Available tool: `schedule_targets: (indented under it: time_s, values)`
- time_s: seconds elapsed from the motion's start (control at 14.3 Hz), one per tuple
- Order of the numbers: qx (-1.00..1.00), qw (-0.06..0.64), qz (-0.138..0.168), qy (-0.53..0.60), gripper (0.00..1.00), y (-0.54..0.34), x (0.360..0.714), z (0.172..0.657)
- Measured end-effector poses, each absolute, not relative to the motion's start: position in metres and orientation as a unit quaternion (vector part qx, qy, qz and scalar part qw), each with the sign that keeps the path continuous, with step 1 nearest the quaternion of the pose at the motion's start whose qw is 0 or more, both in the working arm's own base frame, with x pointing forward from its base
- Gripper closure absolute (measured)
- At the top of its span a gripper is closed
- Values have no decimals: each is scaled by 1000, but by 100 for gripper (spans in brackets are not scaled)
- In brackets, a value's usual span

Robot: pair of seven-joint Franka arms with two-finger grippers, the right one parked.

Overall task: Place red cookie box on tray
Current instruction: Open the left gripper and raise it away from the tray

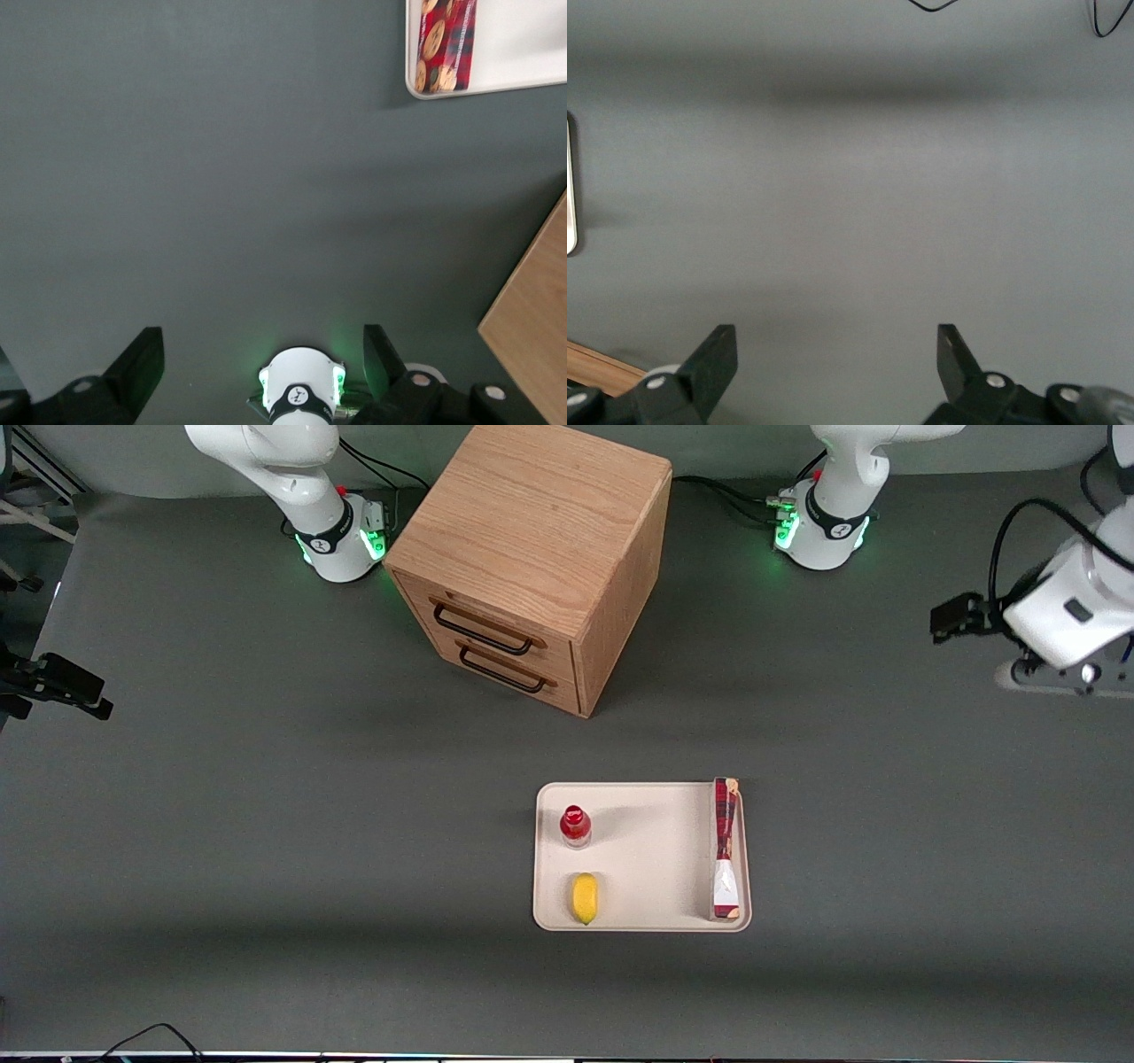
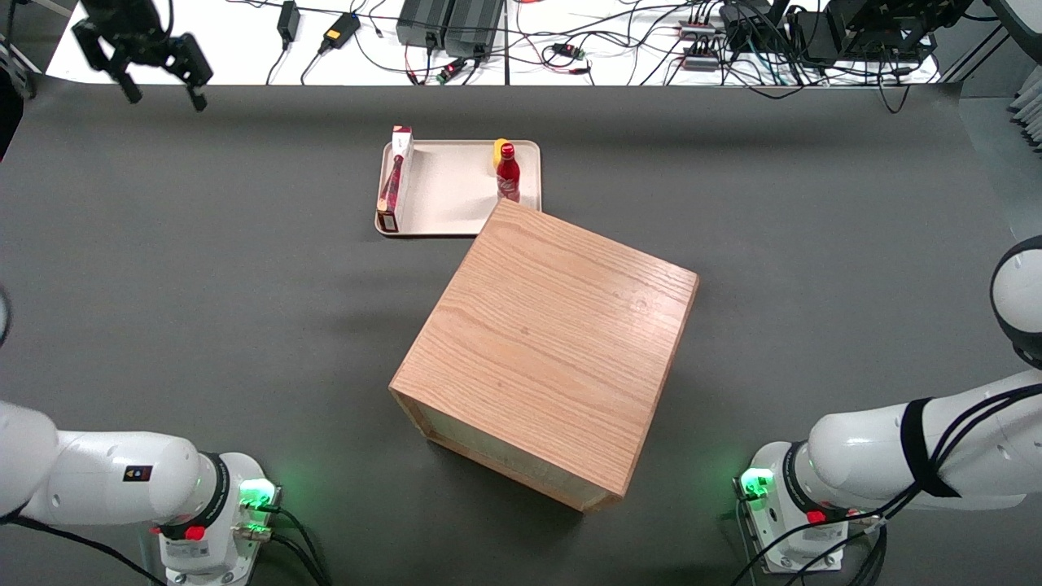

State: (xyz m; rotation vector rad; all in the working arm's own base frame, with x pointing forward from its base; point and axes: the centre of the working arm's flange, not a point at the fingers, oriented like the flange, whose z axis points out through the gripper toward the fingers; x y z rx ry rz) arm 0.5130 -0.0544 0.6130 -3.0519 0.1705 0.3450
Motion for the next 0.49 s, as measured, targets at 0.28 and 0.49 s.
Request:
schedule_targets:
  time_s: [0.28,0.49]
  values:
    - [-993,31,107,49,0,-47,474,610]
    - [-994,23,101,29,0,-21,483,621]
